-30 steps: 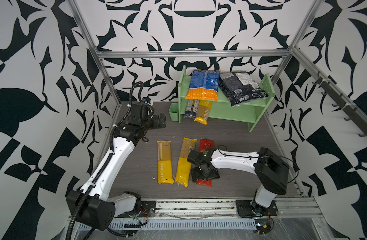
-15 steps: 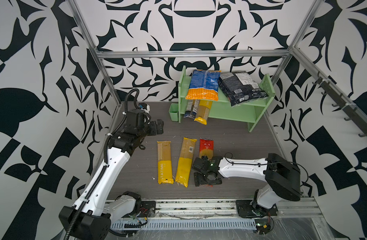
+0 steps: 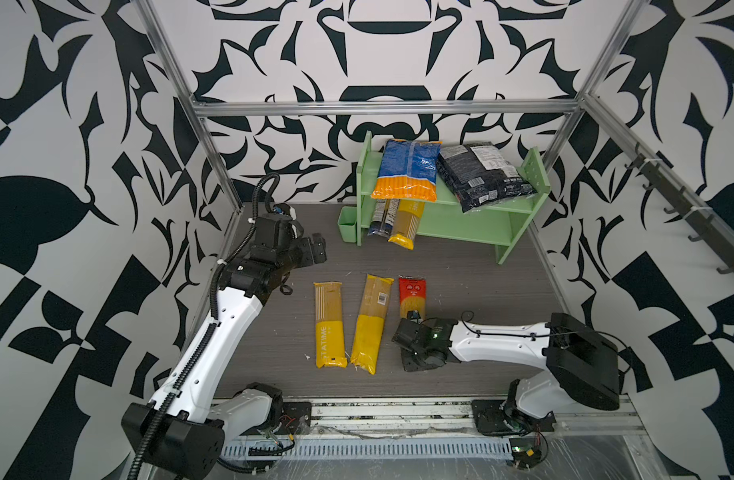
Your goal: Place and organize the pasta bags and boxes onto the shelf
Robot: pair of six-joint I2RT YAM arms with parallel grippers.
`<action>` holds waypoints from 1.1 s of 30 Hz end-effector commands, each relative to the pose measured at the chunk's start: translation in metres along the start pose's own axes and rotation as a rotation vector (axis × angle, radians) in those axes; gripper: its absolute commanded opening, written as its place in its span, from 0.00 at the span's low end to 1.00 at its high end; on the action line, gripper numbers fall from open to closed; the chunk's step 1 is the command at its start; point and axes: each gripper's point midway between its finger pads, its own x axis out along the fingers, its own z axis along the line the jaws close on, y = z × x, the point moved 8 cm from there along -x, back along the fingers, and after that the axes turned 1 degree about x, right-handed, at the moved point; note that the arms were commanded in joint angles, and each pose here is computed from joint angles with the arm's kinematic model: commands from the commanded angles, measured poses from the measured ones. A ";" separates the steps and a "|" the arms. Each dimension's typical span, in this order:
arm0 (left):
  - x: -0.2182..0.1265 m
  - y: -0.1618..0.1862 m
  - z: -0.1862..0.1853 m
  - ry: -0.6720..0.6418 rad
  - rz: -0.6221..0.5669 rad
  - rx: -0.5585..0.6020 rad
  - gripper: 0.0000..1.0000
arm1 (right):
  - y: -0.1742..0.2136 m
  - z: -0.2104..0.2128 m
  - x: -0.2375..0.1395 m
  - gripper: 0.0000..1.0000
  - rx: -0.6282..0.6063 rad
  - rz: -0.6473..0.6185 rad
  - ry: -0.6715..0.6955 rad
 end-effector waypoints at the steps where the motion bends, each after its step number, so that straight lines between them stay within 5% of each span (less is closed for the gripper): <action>1: -0.002 -0.009 -0.002 -0.001 -0.016 0.008 0.99 | 0.028 -0.037 0.038 0.28 0.028 0.108 0.071; 4: 0.003 -0.016 -0.007 0.014 -0.003 0.041 0.99 | 0.025 -0.039 0.028 0.22 0.069 0.053 -0.022; 7: 0.003 -0.020 -0.009 0.028 -0.023 0.051 0.99 | 0.019 -0.040 0.015 0.00 0.104 -0.005 -0.116; 24: 0.033 -0.039 -0.025 0.118 -0.033 0.127 0.99 | 0.009 -0.059 -0.047 0.00 0.222 -0.300 -0.525; 33: 0.044 -0.046 -0.031 0.149 -0.022 0.116 0.99 | 0.002 -0.060 -0.091 0.00 0.184 -0.390 -0.562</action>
